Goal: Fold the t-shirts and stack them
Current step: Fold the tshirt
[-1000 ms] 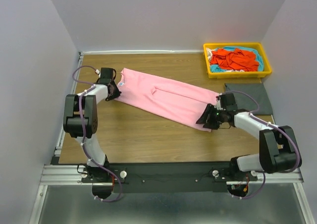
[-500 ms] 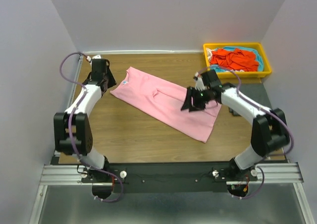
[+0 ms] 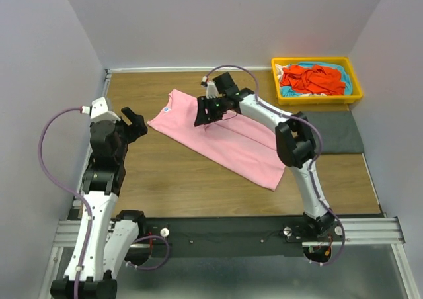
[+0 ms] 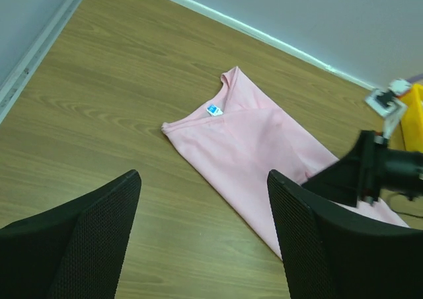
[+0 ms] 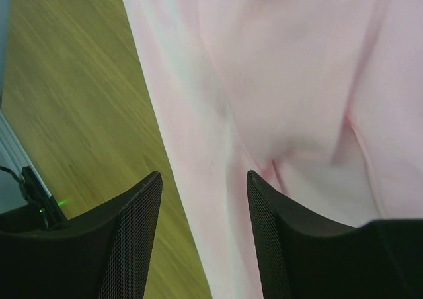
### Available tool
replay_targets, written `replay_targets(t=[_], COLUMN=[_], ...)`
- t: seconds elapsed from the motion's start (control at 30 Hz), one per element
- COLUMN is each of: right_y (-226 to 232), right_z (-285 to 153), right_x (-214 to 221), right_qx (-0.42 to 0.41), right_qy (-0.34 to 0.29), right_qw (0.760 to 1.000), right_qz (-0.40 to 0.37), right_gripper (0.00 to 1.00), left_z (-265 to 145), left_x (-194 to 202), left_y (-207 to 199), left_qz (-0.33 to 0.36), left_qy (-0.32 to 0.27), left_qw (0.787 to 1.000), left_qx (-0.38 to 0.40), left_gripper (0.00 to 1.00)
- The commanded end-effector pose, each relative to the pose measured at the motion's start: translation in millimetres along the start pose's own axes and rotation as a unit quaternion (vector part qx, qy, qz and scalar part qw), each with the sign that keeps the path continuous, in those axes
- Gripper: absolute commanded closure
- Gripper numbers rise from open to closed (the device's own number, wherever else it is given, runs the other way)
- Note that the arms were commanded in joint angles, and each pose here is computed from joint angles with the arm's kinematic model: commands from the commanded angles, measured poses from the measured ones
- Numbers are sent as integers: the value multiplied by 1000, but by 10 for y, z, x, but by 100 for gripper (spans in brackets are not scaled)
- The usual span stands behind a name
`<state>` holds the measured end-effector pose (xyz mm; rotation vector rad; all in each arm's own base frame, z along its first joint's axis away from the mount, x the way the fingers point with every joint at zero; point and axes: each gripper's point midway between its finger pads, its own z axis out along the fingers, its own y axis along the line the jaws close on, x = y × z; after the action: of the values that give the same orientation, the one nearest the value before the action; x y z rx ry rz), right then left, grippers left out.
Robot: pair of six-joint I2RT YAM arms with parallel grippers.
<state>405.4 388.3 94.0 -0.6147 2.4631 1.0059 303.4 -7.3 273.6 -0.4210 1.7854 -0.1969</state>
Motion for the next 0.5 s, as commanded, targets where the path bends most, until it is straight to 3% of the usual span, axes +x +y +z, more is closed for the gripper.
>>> replay_targets(t=[0.0, 0.2, 0.47], right_y=[213, 69, -653], right_z=[402, 904, 1162], right_x=[-27, -17, -283], right_qx=[-51, -49, 81], right_qy=[6, -6, -79], right_qw=[998, 999, 993], right_qz=[-37, -19, 41], right_gripper=[39, 39, 37], left_z=[-195, -334, -416], left_x=[129, 312, 309], left_y=[20, 81, 55], left_qz=[-22, -39, -40], left_qy=[-8, -23, -49], left_qw=[1000, 998, 996], left_qx=[17, 32, 55], left_gripper=[14, 11, 11])
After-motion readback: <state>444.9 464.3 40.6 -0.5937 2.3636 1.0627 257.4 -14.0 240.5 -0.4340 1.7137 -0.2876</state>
